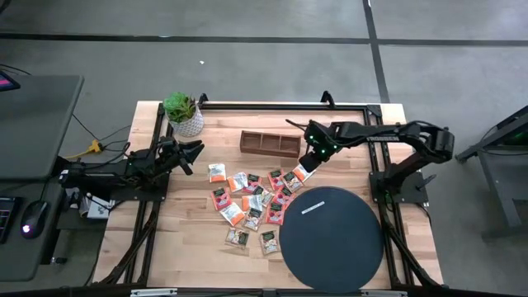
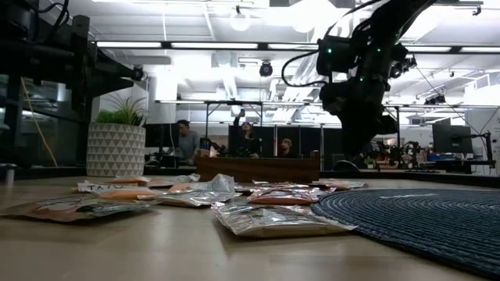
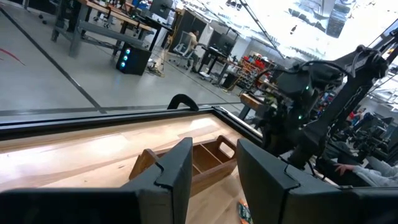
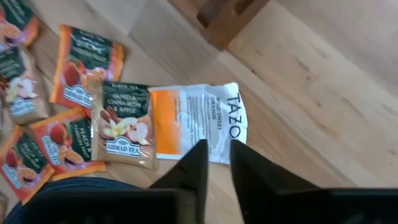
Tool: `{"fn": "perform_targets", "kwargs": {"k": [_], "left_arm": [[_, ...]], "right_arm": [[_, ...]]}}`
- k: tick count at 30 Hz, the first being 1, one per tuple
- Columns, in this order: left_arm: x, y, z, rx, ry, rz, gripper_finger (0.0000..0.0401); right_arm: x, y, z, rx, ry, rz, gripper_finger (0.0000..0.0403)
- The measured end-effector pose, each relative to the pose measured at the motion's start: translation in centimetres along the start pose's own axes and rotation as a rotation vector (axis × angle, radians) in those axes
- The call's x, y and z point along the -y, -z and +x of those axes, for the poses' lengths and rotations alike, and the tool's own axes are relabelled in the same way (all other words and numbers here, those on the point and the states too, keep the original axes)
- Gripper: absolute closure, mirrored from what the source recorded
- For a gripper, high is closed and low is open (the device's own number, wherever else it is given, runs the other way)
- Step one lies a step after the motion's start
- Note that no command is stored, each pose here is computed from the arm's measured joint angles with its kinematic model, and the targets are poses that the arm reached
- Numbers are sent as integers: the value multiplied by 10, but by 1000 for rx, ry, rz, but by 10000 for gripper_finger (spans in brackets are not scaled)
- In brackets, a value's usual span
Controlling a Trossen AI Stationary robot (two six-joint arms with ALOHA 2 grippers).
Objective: Pick & Place Tea
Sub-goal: Put the white orange tea sachet into the right section of the wooden organizer
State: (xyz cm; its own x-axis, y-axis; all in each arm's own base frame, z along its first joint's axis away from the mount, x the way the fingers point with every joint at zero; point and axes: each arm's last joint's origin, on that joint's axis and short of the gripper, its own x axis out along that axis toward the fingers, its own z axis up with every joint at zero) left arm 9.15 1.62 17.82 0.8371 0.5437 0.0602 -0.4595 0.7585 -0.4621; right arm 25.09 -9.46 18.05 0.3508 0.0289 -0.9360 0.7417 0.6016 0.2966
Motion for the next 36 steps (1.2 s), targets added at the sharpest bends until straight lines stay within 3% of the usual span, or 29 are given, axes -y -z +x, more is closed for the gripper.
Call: {"fn": "perform_targets", "kwargs": {"k": [7, 12, 16, 24, 36], "left_arm": [[0, 0, 0, 0, 0, 0, 278], [0, 0, 0, 0, 0, 0, 278], [0, 0, 0, 0, 0, 0, 278], [0, 0, 0, 0, 0, 0, 278], [0, 0, 0, 0, 0, 0, 278]], "right_arm": [[-5, -3, 13, -17, 43, -38, 205], [-10, -13, 16, -30, 164, -131, 157], [-16, -21, 20, -88, 232, -169, 149], [-24, -23, 39, -212, 239, -93, 149], [-21, -21, 47, -220, 289, -54, 149]]}}
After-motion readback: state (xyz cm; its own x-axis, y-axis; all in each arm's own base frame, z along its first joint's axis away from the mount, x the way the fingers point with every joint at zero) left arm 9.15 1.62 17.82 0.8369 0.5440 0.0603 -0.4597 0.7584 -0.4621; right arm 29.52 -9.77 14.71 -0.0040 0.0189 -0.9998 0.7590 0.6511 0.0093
